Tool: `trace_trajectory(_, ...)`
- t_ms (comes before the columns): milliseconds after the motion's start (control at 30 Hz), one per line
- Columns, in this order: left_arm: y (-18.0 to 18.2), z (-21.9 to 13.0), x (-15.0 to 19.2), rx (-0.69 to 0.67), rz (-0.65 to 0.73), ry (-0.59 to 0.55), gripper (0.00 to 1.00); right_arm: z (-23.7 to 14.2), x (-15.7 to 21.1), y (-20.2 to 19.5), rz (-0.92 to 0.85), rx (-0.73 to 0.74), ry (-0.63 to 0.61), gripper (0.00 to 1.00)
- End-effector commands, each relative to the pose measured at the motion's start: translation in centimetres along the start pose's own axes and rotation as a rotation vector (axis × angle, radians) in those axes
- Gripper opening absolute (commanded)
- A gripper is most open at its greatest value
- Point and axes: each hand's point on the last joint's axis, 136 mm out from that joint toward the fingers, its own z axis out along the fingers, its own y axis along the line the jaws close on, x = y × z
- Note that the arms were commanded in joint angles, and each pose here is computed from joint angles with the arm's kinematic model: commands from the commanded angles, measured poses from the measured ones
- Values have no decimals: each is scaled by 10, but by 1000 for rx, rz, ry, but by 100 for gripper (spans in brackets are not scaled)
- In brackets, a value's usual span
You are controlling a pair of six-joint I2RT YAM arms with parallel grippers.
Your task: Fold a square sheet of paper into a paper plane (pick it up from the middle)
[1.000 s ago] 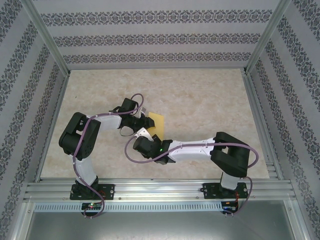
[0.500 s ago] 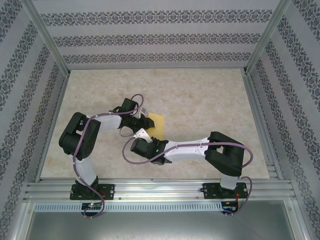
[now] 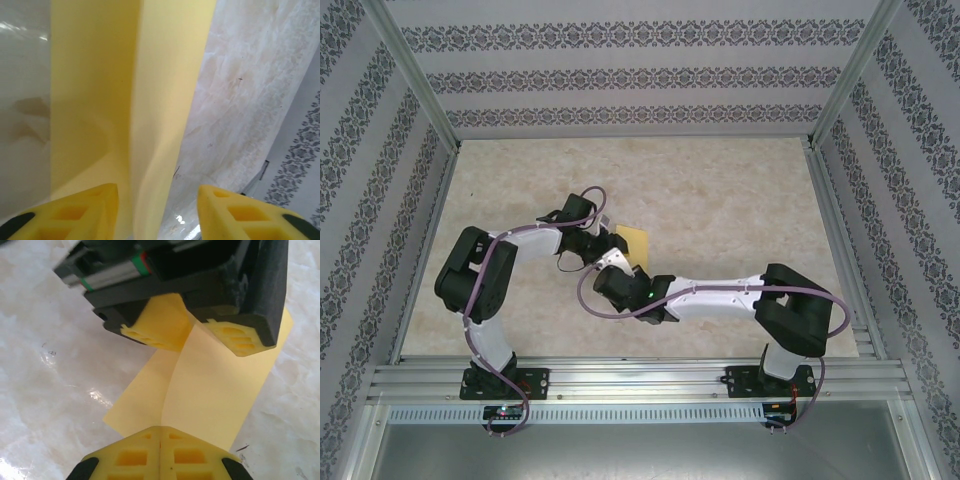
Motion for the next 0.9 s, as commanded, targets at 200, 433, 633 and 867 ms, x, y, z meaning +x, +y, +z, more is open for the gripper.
trace_trajectory(200, 15, -48, -6, -195, 58, -184, 57, -3, -15, 9, 232, -404, -2, 0)
trace_trajectory(433, 18, -58, 8, -189, 75, -203, 55, 2, -11, -5, 302, -535, 26, 0)
trace_trajectory(633, 10, -54, 23, -155, 107, -171, 48, 6, -1, -12, 310, -598, 70, 0)
trace_trajectory(867, 6, -37, 26, -116, 67, -136, 55, 4, -1, -20, 321, -626, 68, 0)
